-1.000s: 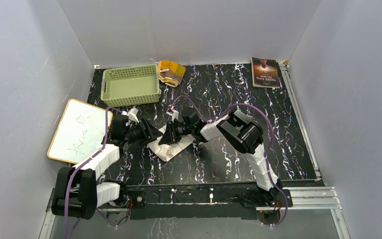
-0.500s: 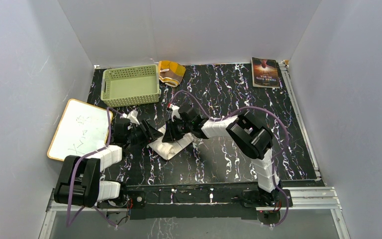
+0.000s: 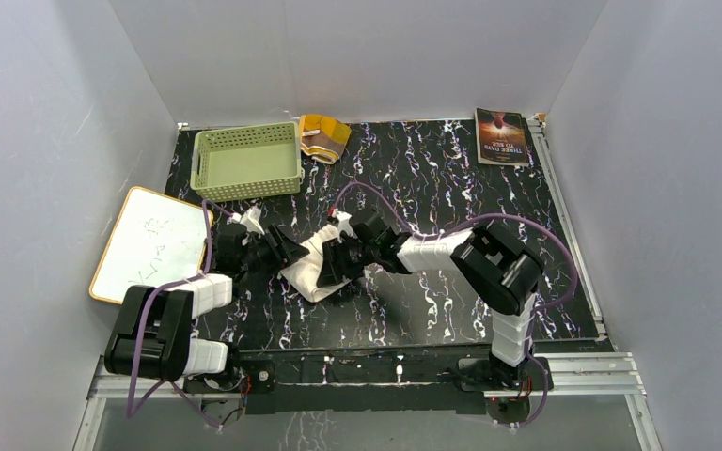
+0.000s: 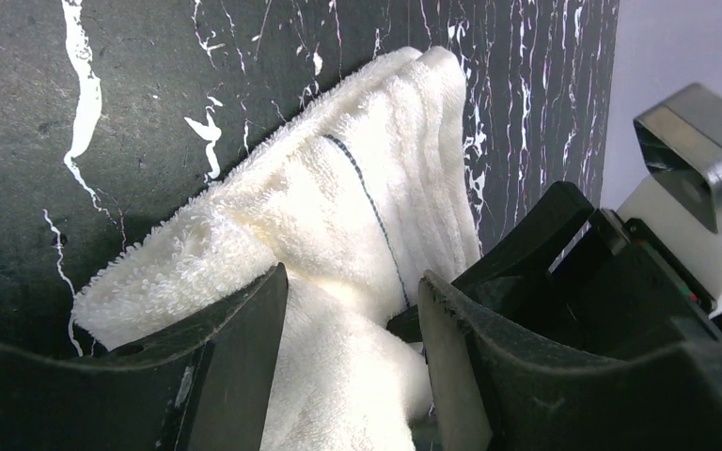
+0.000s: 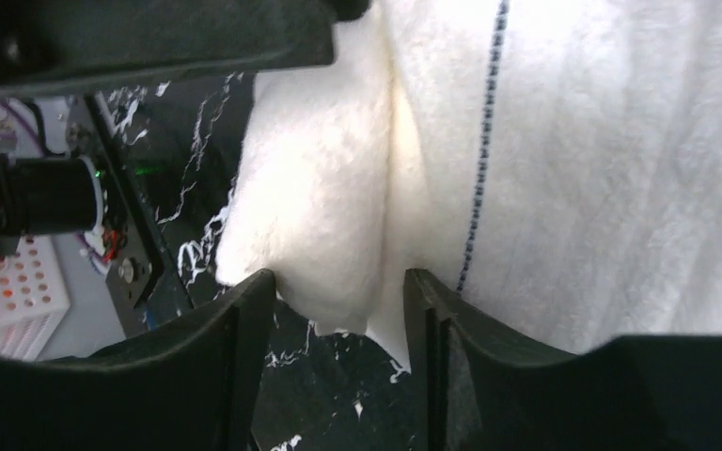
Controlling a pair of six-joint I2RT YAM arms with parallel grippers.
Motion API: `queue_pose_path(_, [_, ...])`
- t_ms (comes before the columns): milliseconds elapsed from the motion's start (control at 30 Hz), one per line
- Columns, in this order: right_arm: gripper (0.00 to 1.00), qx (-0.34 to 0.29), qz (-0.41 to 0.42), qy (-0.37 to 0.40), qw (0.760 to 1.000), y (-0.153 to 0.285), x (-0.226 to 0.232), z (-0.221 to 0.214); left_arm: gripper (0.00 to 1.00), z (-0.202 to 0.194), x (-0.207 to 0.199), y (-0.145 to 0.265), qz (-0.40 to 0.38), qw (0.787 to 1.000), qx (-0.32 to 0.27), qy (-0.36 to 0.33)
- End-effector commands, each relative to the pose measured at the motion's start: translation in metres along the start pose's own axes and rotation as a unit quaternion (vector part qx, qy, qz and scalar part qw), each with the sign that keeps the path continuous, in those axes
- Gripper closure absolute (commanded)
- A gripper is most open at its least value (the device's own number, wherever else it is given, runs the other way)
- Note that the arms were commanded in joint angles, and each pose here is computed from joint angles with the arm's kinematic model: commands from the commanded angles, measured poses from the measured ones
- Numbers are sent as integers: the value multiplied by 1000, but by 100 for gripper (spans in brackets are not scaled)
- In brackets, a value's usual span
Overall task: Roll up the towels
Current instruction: Roll the towel at the center of the board.
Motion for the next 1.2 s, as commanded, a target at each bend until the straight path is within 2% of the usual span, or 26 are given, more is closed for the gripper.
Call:
queue_pose_path(0, [39, -33, 62, -17, 997, 10, 25, 1, 46, -20, 26, 2, 77, 997, 22, 12])
queue_pose_path(33, [32, -42, 68, -19, 997, 12, 27, 2, 46, -21, 26, 2, 76, 997, 23, 13])
queue_pose_path(100, [29, -58, 83, -20, 995, 14, 33, 3, 46, -23, 27, 3, 75, 997, 23, 14])
queue_pose_path(233, [30, -63, 99, -19, 993, 10, 39, 5, 46, -25, 29, 1, 75, 997, 29, 16])
queue_pose_path(600, [38, -27, 58, 8, 998, -22, 53, -1, 46, -25, 29, 1, 79, 996, 31, 20])
queue_pose_path(633, [41, -22, 49, 9, 999, -24, 53, -3, 46, -24, 28, 2, 79, 996, 31, 20])
queue_pose_path(733, [66, -11, 33, 7, 999, -28, 51, -7, 46, -22, 26, 4, 86, 995, 32, 24])
queue_pose_path(833, [80, -5, 27, -1, 1000, -29, 47, -10, 46, -16, 19, 8, 86, 996, 22, 23])
queue_pose_path(933, [100, -2, 27, -8, 1000, -28, 44, -18, 45, -8, 12, 14, 98, 995, 10, 24])
queue_pose_path(1067, [100, 6, 20, -1, 1000, -19, 35, -26, 42, 0, 7, 19, 118, 993, -10, 22])
queue_pose_path(1167, [100, 26, 19, 41, 999, -9, 20, -28, 40, -1, 8, 19, 122, 992, -15, 32])
Point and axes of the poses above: each gripper's point midway between its finger pads, its own y axis back along the fingers, its own x axis along the line the jaws close on, z = x × y, the point moved 10 cm from there along y, back along the fingers, and after that the axes turned 3 degrees about -y, right-handed, at the moved point
